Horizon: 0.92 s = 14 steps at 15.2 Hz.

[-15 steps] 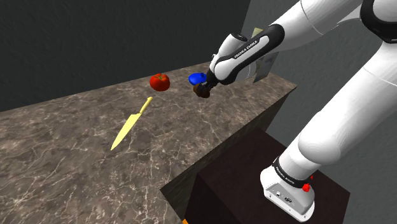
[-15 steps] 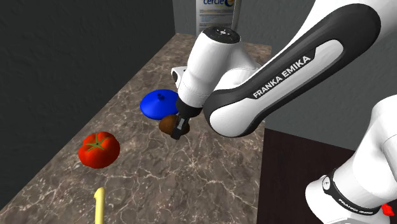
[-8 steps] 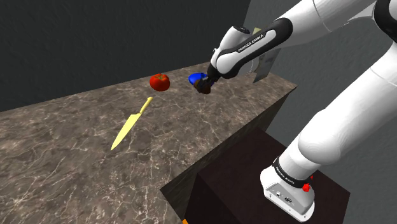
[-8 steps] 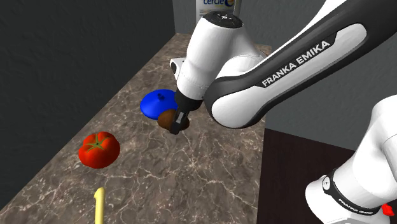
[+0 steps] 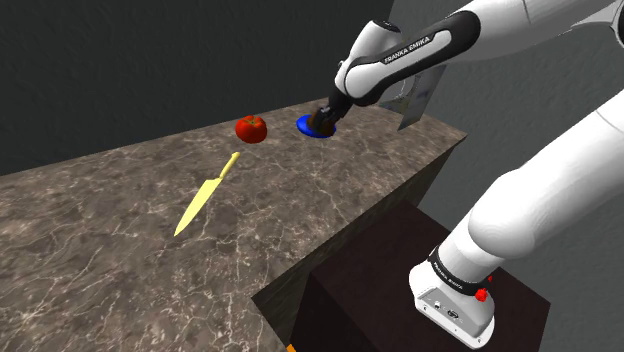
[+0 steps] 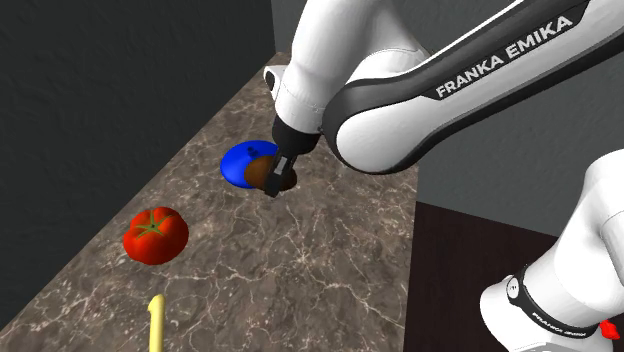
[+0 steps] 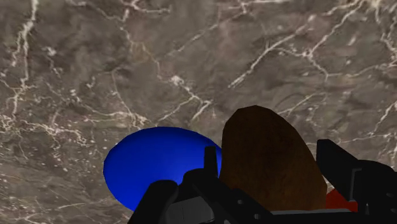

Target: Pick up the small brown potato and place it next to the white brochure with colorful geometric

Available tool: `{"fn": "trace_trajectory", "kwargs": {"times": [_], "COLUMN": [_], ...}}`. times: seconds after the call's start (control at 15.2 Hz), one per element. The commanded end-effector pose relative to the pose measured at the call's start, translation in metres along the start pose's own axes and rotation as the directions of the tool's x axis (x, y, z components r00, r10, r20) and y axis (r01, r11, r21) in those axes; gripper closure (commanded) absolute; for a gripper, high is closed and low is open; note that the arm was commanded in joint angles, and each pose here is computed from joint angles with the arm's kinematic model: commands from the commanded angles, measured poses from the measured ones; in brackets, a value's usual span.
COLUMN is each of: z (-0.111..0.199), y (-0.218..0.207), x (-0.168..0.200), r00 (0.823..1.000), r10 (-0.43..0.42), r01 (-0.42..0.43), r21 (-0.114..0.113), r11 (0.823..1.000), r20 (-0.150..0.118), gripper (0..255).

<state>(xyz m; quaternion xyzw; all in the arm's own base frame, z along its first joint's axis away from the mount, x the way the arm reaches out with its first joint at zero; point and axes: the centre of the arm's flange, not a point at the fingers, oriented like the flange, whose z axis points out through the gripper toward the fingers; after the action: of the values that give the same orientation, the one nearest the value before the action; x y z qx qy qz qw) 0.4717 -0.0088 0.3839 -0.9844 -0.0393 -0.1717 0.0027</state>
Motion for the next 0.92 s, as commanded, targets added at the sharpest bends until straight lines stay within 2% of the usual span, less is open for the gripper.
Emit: {"fn": "trace_trajectory", "kwargs": {"times": [0.0, 0.86], "z": [-0.01, -0.074], "y": [0.0, 0.0], "x": [0.003, 0.026], "r00": [1.0, 1.0], "r10": [0.0, 0.0], "r01": [0.0, 0.0], "r21": [0.0, 0.0], "r11": [1.0, 1.0], "r20": [0.0, 0.0], "gripper": [255, 255]}}
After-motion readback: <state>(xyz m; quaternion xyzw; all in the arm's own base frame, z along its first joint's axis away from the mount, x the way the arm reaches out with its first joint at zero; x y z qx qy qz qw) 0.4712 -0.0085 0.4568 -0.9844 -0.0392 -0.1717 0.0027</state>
